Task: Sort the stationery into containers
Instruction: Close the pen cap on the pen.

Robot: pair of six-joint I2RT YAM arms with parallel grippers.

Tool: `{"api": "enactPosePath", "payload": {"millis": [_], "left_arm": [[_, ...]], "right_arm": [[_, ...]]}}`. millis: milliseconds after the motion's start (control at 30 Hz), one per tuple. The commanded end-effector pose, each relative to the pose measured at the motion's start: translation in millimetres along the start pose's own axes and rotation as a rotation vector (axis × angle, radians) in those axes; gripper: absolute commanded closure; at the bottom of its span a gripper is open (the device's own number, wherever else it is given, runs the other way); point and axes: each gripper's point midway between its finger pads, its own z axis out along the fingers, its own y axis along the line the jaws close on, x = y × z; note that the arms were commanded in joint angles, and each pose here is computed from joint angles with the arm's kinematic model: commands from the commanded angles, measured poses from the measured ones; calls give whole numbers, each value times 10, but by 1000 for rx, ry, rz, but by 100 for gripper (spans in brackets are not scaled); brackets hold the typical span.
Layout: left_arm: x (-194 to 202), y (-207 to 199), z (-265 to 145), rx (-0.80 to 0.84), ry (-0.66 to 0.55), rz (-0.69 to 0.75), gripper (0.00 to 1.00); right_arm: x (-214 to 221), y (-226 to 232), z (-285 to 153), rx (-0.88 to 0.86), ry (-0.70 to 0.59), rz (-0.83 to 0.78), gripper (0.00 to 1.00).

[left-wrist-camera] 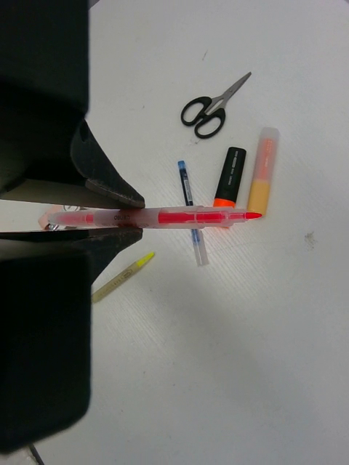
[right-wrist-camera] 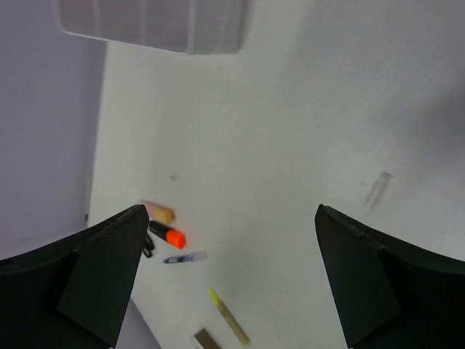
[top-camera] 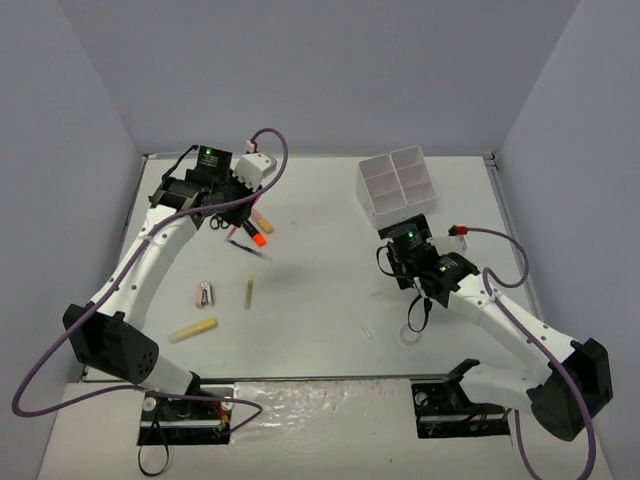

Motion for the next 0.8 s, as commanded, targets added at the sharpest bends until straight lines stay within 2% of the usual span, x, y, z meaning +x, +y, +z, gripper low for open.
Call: {"api": "enactPosePath", "payload": {"millis": [0, 133, 167, 200, 233, 500, 667, 767], "left_arm": [[-113, 20, -277, -20, -49, -10, 100], [-93, 44, -270, -35, -48, -6, 100], [-101, 65, -253, -45, -56, -9, 100], [-92, 69, -240, -50, -57, -19, 100], [-67, 65, -232, -48, -54, -22, 100], [-8, 73, -168, -41, -33, -34, 100], [13, 88, -141, -46, -26, -33, 100], [20, 101, -173, -58, -29, -25, 100]], "right_arm": [[277, -763, 175, 353, 62, 17, 4], [556, -1014, 399, 575, 142, -104, 10], [593, -1089, 443, 614, 154, -105, 15], [631, -1187, 494, 657, 161, -103, 25], [647, -1216, 505, 670, 165, -104, 28], [519, -1133, 448, 631, 124, -70, 27], [622, -1324, 465, 692, 144, -93, 30], [531, -1322, 489, 681, 101, -73, 37]]}}
